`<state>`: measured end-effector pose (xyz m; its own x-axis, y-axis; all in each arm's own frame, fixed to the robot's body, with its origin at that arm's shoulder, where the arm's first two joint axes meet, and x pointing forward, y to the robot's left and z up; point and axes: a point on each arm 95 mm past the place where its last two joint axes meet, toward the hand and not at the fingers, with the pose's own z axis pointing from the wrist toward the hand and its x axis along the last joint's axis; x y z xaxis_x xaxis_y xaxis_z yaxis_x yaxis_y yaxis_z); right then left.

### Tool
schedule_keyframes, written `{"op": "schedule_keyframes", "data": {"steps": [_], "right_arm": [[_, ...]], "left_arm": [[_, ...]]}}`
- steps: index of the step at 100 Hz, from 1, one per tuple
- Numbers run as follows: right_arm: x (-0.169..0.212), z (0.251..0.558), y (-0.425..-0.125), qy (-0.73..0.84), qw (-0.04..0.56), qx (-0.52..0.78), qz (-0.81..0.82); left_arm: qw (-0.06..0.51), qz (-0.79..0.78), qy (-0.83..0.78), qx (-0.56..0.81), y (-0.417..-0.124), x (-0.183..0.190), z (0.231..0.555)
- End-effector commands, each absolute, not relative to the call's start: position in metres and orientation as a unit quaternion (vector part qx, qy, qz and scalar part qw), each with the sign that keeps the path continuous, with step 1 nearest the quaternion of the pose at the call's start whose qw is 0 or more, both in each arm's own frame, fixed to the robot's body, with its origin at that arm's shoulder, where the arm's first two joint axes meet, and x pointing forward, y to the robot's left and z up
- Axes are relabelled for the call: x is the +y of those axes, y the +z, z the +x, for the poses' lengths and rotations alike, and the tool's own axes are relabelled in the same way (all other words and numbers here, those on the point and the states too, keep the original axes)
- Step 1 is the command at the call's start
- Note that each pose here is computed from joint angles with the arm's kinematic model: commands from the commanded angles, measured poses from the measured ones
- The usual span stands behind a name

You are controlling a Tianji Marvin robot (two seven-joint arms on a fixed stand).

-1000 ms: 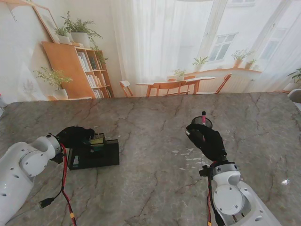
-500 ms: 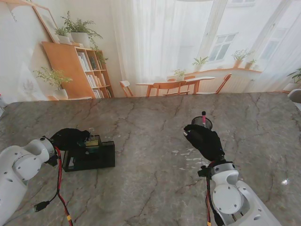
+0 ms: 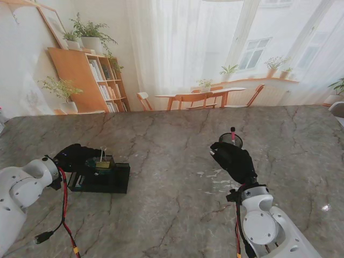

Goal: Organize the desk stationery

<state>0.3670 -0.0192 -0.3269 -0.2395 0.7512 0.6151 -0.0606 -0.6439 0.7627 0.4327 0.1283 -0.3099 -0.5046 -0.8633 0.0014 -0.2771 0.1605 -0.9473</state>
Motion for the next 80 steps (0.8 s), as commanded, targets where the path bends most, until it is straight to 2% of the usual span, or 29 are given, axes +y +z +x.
{"op": "schedule_keyframes", "data": {"steps": [1,22,59,80], "right_arm": [[-0.018,0.366,-0.328,0.719,0.278,0.319,0.551],[-0.018,0.365,-0.328,0.721,0.277,0.317,0.551],[-0.019,0.365,-0.327,0.720,0.279,0.315,0.551],[-0.019,0.365,-0.327,0.720,0.278,0.316,0.551]], "left_arm": [[0.295,-0.396,-0.513,0.702,-0.299,0.127,0.432],[0.295,-0.402,-0.498,0.709,-0.288,0.127,0.426],[0.289,-0.431,-0.472,0.713,-0.308,0.129,0.434],[0.290,-0.424,-0.463,0.723,-0.311,0.128,0.435]]}}
